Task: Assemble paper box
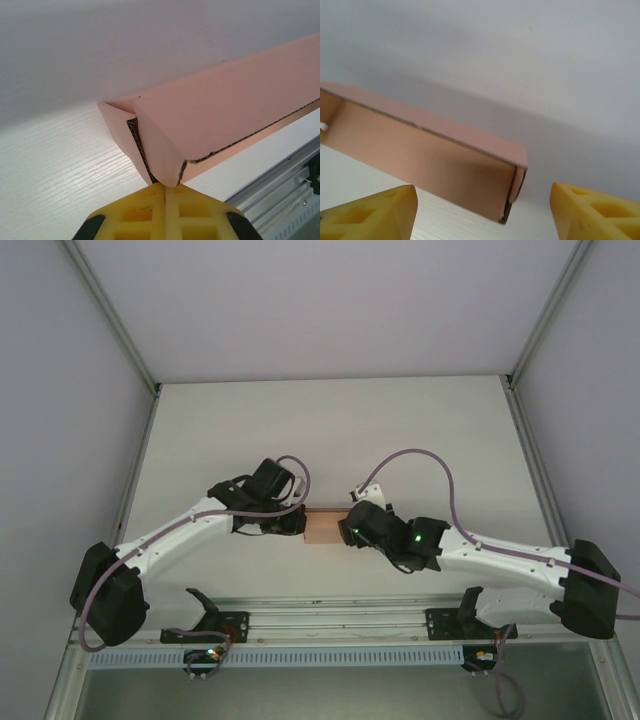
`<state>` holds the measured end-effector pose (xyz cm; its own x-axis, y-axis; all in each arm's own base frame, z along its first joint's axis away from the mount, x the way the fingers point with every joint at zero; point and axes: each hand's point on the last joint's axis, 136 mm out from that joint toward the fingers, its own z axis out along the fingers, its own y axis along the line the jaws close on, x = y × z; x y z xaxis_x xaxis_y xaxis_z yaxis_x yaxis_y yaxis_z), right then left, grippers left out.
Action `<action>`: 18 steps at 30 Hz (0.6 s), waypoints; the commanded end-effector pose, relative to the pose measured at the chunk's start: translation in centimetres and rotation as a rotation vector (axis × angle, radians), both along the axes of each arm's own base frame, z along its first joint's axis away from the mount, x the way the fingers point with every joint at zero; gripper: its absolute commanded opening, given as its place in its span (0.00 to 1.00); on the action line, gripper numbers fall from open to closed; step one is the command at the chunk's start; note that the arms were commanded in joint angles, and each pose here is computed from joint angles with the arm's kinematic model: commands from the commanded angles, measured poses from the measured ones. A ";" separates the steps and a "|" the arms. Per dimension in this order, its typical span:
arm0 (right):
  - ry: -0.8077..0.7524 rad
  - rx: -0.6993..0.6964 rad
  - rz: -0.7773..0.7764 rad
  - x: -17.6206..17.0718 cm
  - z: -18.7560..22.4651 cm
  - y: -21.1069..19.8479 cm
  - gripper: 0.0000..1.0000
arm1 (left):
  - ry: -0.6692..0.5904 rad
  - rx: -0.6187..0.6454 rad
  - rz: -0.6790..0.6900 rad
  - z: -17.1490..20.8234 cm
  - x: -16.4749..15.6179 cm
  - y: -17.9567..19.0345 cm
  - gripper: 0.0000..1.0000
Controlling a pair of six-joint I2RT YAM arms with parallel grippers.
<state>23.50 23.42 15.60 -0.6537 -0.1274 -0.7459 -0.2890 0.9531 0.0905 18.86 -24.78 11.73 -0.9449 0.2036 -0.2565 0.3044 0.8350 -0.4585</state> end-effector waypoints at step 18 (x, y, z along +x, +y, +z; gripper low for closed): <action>0.146 0.008 -0.075 1.8 -4.6 -0.9 0.67 | 0.009 0.078 -0.038 -1.3 -0.8 1.0 0.00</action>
